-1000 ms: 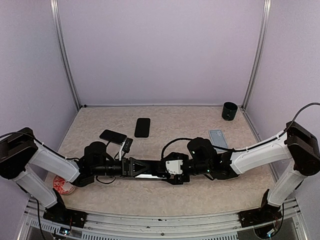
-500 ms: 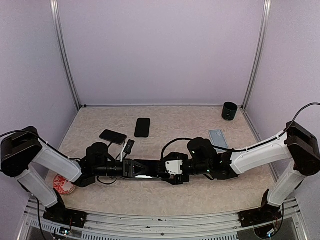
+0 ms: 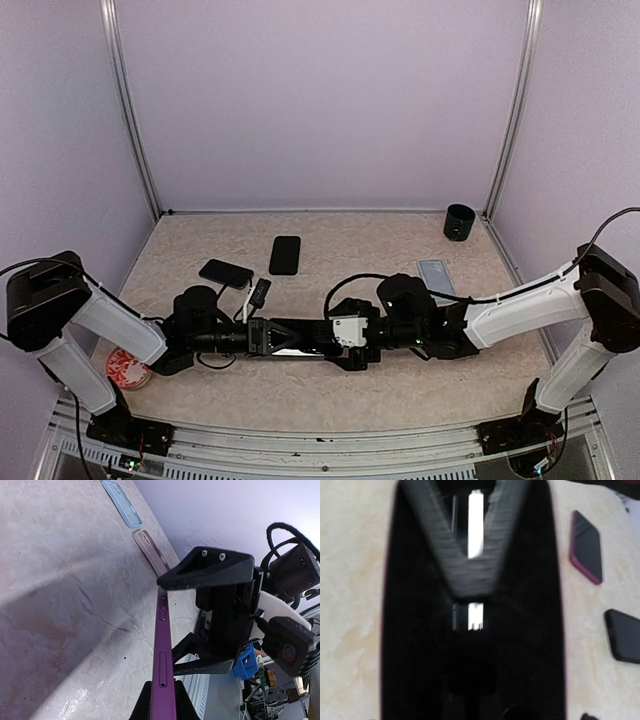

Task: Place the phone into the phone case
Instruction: Pass from the right arm to the left, then move the phone case to the center of the board.

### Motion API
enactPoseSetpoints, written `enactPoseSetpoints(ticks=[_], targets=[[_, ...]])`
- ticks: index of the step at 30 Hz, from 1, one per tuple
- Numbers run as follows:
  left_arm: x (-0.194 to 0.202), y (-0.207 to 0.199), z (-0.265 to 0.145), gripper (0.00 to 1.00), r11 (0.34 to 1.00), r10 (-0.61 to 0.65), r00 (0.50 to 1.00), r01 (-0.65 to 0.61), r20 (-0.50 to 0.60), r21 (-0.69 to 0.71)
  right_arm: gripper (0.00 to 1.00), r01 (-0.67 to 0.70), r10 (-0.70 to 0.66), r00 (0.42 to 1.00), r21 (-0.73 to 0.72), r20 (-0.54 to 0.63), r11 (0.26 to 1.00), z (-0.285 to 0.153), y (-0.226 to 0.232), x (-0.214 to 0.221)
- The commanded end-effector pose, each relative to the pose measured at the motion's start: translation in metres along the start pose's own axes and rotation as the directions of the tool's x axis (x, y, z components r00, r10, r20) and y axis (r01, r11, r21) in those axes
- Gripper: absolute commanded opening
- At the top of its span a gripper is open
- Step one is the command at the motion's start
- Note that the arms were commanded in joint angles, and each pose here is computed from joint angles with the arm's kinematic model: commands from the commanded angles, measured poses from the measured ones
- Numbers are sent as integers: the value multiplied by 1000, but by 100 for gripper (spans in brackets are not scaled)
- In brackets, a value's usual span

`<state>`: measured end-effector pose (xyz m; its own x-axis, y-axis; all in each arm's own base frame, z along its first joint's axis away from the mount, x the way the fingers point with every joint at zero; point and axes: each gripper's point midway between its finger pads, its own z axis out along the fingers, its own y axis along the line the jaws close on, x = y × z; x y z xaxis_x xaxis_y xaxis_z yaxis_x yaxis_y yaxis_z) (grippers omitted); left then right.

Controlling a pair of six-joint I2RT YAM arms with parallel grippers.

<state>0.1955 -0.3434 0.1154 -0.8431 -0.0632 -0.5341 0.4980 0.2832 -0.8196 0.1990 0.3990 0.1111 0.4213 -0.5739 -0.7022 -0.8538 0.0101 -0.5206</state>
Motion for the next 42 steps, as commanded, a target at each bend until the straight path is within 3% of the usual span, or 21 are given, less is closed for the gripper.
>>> enactPoseSetpoints(ticks=[1, 4, 10, 20, 25, 30, 33, 38, 42], targets=[[1, -14, 0, 0, 998, 39, 999, -39, -2, 49, 93, -46, 38, 997, 121, 68, 992, -19, -29, -27], [-1, -14, -2, 0, 998, 57, 998, -57, 10, 31, 99, -93, 85, 995, 164, 56, 982, -27, -37, -25], [-7, -12, -4, 0, 996, 85, 996, -84, 15, -26, 100, -221, 222, 975, 275, 29, 936, -49, -57, -9], [-13, -20, -8, 0, 996, 86, 996, -85, 37, -26, 100, -479, 527, 848, 513, 58, 713, -111, -115, 49], [-16, -26, -12, 0, 996, 92, 994, -91, 52, -20, 97, -574, 679, 727, 631, 100, 521, -153, -135, 91], [-16, -28, -15, 0, 995, 96, 993, -95, 63, -22, 90, -655, 810, 561, 691, 172, 306, -186, -140, 136], [-15, -30, -16, 0, 995, 100, 993, -99, 63, -17, 88, -679, 876, 457, 696, 152, 233, -190, -129, 165], [-14, -32, -17, 0, 995, 104, 993, -104, 62, -12, 86, -675, 935, 342, 718, 96, 173, -189, -112, 200], [-12, -29, -17, 0, 995, 98, 994, -97, 58, -16, 88, -683, 975, 199, 727, 98, 66, -189, -98, 227]])
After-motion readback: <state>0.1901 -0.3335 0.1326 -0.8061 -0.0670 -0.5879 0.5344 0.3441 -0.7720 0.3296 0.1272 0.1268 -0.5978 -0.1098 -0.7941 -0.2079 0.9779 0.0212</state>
